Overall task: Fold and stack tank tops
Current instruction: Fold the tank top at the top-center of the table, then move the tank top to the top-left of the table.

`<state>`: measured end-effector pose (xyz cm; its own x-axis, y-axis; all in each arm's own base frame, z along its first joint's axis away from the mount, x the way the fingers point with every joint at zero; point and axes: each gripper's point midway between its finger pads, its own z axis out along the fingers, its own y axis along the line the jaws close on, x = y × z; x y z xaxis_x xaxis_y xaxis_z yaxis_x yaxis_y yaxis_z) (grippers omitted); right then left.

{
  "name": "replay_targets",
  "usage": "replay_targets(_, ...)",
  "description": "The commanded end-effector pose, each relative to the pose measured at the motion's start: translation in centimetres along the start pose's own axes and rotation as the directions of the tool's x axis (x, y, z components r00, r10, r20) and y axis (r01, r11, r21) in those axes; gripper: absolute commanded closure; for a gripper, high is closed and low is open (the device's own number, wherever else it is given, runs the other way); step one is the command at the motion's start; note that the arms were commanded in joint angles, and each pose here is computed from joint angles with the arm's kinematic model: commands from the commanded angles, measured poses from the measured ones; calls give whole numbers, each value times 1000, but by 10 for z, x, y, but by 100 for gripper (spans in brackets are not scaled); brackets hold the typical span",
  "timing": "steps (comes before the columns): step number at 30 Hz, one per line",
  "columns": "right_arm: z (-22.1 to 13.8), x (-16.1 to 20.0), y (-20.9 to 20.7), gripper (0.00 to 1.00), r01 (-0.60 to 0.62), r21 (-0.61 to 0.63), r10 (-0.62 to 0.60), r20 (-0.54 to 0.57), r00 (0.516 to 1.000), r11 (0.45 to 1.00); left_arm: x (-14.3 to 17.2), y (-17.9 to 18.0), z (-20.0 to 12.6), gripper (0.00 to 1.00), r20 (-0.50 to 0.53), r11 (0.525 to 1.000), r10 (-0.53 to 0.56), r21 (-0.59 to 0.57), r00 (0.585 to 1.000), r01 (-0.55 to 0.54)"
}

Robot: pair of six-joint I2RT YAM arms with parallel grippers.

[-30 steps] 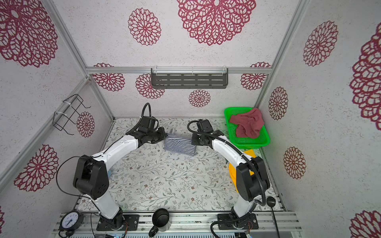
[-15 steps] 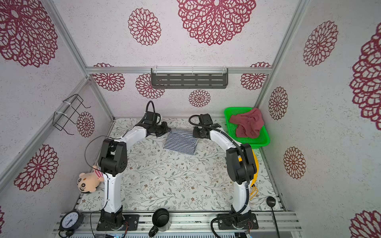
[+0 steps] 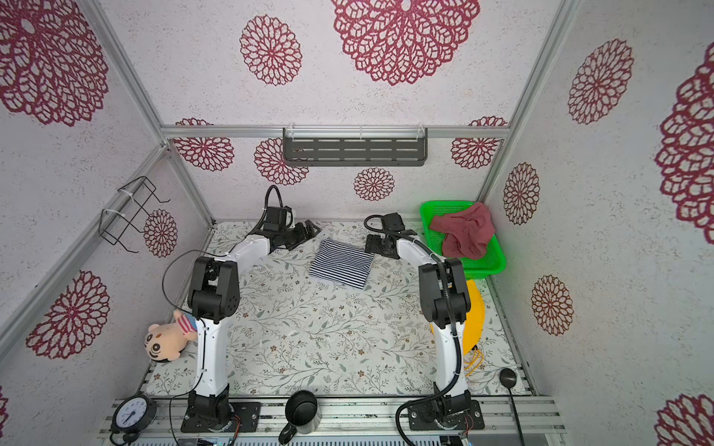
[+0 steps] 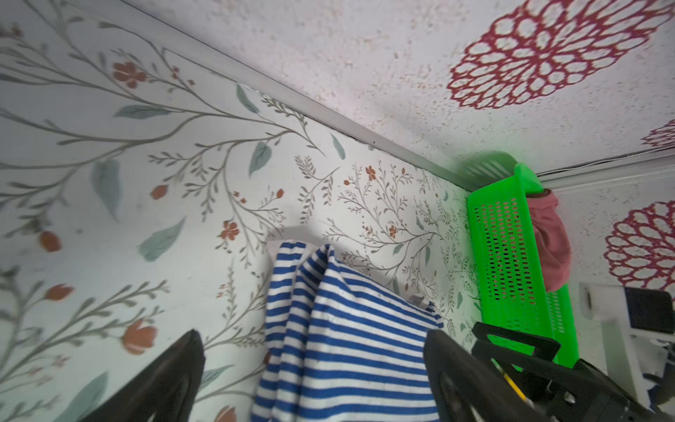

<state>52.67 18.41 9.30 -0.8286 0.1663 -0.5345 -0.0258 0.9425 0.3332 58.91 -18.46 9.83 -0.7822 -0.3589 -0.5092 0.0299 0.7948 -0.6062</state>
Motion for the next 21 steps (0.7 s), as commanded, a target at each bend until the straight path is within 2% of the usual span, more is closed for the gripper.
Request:
replay_targets(1,-39,-6,20,6,-49,-94,54,50,997,994,15,-1,-5,2,-43,998,60,7,997,-59)
replay_targets(5,-37,20,23,11,-117,-162,118,-3,993,980,46,7,8,2,-108,998,53,30,993,-50)
replay_targets(13,-12,54,23,19,-211,-230,198,-80,977,950,83,-7,21,3,-189,993,43,113,981,-21)
replay_targets(17,-2,63,23,23,-242,-253,223,-102,969,937,108,6,27,3,-253,999,12,47,967,0)
replay_targets(21,14,76,24,27,-263,-253,237,-130,963,931,121,20,33,2,-268,999,-32,7,963,35)
